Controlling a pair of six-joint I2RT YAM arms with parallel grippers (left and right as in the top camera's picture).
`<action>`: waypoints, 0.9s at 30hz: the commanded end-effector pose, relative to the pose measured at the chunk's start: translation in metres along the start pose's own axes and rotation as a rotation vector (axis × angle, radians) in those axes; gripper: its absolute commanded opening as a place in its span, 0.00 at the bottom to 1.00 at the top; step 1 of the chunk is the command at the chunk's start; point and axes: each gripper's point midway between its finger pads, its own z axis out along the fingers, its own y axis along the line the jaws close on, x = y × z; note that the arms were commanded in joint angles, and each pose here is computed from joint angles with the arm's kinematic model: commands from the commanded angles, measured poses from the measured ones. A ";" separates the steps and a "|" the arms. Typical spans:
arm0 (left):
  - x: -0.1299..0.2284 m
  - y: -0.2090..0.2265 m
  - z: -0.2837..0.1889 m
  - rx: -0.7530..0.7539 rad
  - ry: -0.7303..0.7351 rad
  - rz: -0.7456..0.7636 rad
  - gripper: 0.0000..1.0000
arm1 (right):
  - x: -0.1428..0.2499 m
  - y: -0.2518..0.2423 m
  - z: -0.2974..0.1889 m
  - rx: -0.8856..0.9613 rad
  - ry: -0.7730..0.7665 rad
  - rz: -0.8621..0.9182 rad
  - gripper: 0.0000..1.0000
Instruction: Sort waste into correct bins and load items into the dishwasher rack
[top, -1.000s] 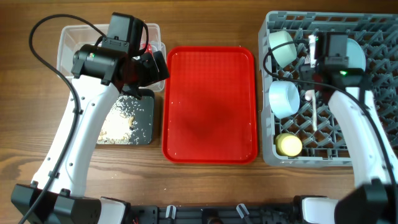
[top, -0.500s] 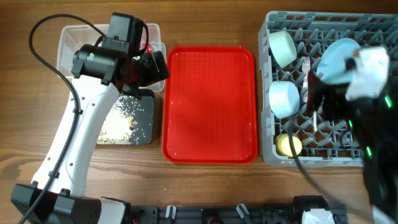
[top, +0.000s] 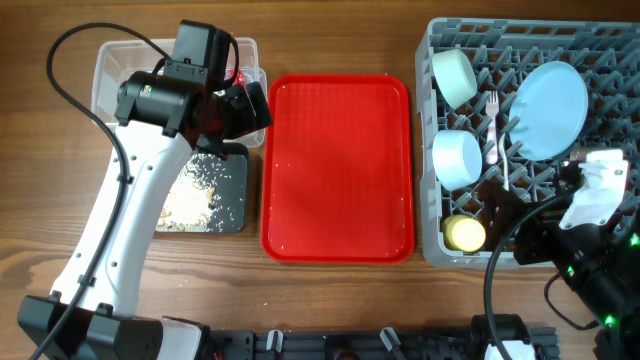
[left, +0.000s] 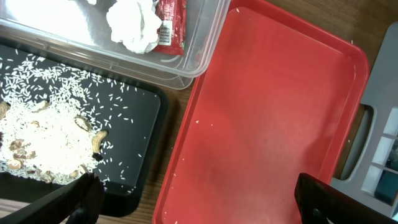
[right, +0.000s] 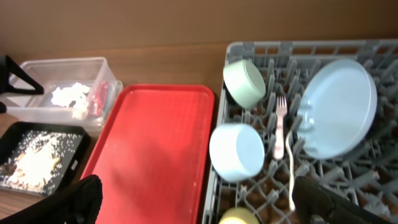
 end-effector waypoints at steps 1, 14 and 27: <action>-0.005 0.002 -0.005 -0.006 -0.025 0.001 1.00 | 0.000 -0.012 -0.001 0.073 -0.005 0.016 1.00; -0.005 0.002 -0.005 -0.006 -0.025 0.001 1.00 | 0.021 -0.010 0.059 -0.031 -0.291 -0.036 1.00; -0.005 0.002 -0.005 -0.006 -0.025 0.000 1.00 | 0.071 -0.006 0.106 -0.140 -0.484 -0.062 1.00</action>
